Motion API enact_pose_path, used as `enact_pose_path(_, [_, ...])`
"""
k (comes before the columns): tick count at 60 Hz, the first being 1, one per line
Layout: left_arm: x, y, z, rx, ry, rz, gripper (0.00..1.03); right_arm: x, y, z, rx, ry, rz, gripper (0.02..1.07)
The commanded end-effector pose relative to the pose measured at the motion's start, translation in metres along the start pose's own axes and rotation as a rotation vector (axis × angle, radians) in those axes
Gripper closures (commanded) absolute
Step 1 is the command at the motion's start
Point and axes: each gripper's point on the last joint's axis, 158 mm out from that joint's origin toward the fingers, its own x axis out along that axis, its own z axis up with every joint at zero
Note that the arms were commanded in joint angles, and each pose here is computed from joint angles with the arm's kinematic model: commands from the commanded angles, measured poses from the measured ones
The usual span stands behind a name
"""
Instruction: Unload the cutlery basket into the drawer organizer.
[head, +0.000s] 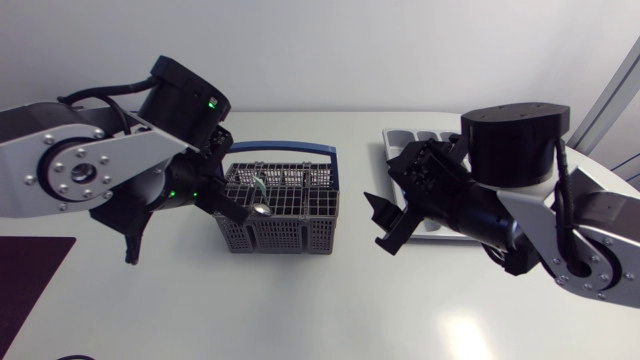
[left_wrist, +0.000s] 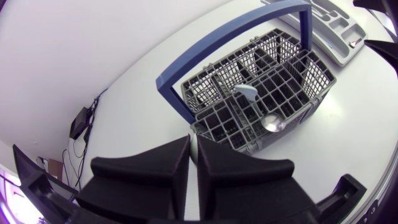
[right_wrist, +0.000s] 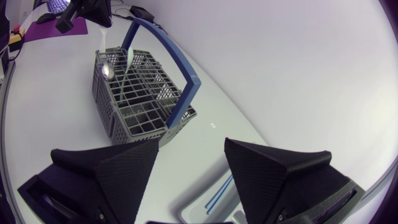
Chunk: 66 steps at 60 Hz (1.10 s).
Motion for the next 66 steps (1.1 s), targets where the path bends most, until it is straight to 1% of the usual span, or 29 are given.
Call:
enact_pose_path(1, [-0.022,0.011,0.021,-0.009,-0.072,0.014,0.99,-0.004,0.008,-0.006,0.015,0.006,0.015,0.3])
enact_pose_path(14, [-0.047,0.017,0.028,-0.015,-0.131,0.013,0.99,-0.011,0.011,0.003,0.019,-0.019,0.021,0.3])
enact_pose_path(28, [-0.086,0.033,0.047,-0.065,-0.252,0.008,0.99,-0.023,0.02,0.022,0.033,-0.065,0.042,0.3])
enact_pose_path(32, [-0.097,0.028,0.053,-0.073,-0.294,-0.03,0.98,-0.025,0.024,0.027,0.043,-0.077,0.053,0.3])
enact_pose_path(36, [-0.099,0.023,0.057,-0.087,-0.319,-0.054,0.98,-0.028,0.027,0.034,0.05,-0.09,0.062,0.3])
enact_pose_path(49, [-0.097,-0.015,0.074,-0.14,-0.412,-0.305,0.98,-0.033,0.034,0.053,0.078,-0.126,0.08,0.3])
enact_pose_path(55, [-0.083,-0.029,0.077,-0.177,-0.389,-0.424,0.98,-0.033,0.035,0.059,0.086,-0.136,0.084,0.3])
enact_pose_path(58, [-0.079,-0.038,0.079,-0.19,-0.383,-0.503,0.98,-0.033,0.036,0.062,0.091,-0.141,0.088,0.3])
enact_pose_path(64, [-0.072,-0.05,0.081,-0.212,-0.381,-0.588,0.98,-0.031,0.039,0.065,0.089,-0.146,0.093,0.3])
enact_pose_path(66, [-0.07,-0.053,0.082,-0.213,-0.382,-0.598,0.98,-0.03,0.04,0.067,0.087,-0.148,0.097,0.3])
